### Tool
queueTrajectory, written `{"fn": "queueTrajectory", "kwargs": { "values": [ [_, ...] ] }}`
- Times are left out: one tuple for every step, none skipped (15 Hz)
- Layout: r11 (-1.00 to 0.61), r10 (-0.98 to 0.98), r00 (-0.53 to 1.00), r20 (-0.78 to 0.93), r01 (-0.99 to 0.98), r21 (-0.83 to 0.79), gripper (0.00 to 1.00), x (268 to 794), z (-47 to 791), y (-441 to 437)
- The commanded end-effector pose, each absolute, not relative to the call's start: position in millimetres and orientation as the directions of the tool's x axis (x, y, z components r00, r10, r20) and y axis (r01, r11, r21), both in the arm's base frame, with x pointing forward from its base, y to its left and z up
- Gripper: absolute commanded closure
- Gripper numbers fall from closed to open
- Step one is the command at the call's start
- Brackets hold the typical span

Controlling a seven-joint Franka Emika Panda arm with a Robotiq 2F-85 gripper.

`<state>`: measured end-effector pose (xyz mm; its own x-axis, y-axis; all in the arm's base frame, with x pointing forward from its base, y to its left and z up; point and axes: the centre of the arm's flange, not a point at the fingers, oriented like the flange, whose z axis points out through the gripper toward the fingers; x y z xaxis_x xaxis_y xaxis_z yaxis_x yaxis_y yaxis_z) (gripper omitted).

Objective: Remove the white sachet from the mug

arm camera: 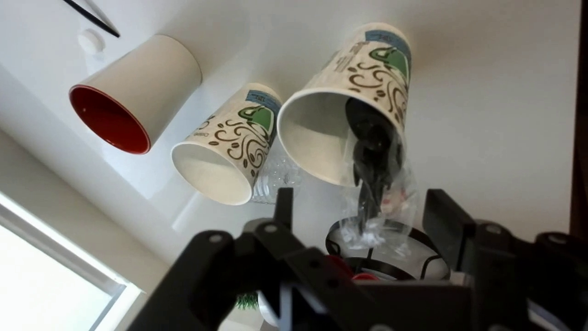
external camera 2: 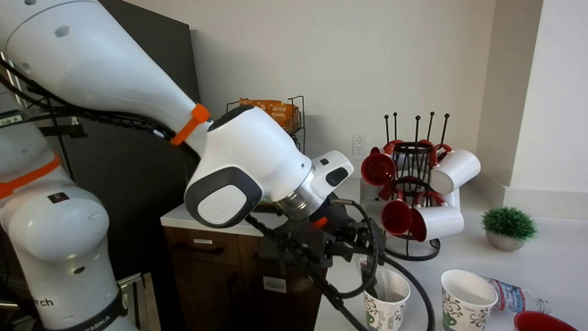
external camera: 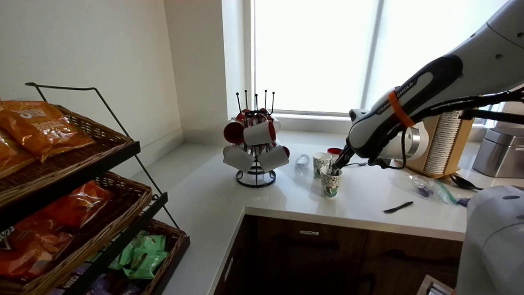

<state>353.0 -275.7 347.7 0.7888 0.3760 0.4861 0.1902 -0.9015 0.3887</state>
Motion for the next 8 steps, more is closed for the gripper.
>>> {"fn": "queueTrajectory", "kwargs": {
  "values": [
    [-0.892, 0.407, 0.770, 0.492, 0.219, 0.395, 0.33, 354.8, 324.3, -287.9],
    [-0.892, 0.407, 0.768, 0.494, 0.218, 0.396, 0.36, 354.6, 321.8, -288.6],
    [-0.891, 0.410, 0.768, 0.493, 0.222, 0.396, 0.43, 353.4, 320.9, -288.9],
    [-0.890, 0.413, 0.764, 0.495, 0.223, 0.397, 0.54, 353.0, 318.8, -289.5],
    [-0.890, 0.414, 0.760, 0.501, 0.222, 0.399, 0.61, 352.5, 317.7, -290.1],
    [-0.890, 0.414, 0.754, 0.511, 0.218, 0.400, 0.66, 351.9, 317.4, -290.5],
    [-0.890, 0.414, 0.747, 0.519, 0.215, 0.401, 0.66, 351.4, 317.5, -290.6],
    [-0.891, 0.415, 0.742, 0.526, 0.215, 0.400, 0.55, 351.3, 317.0, -290.8]
  ]
}}
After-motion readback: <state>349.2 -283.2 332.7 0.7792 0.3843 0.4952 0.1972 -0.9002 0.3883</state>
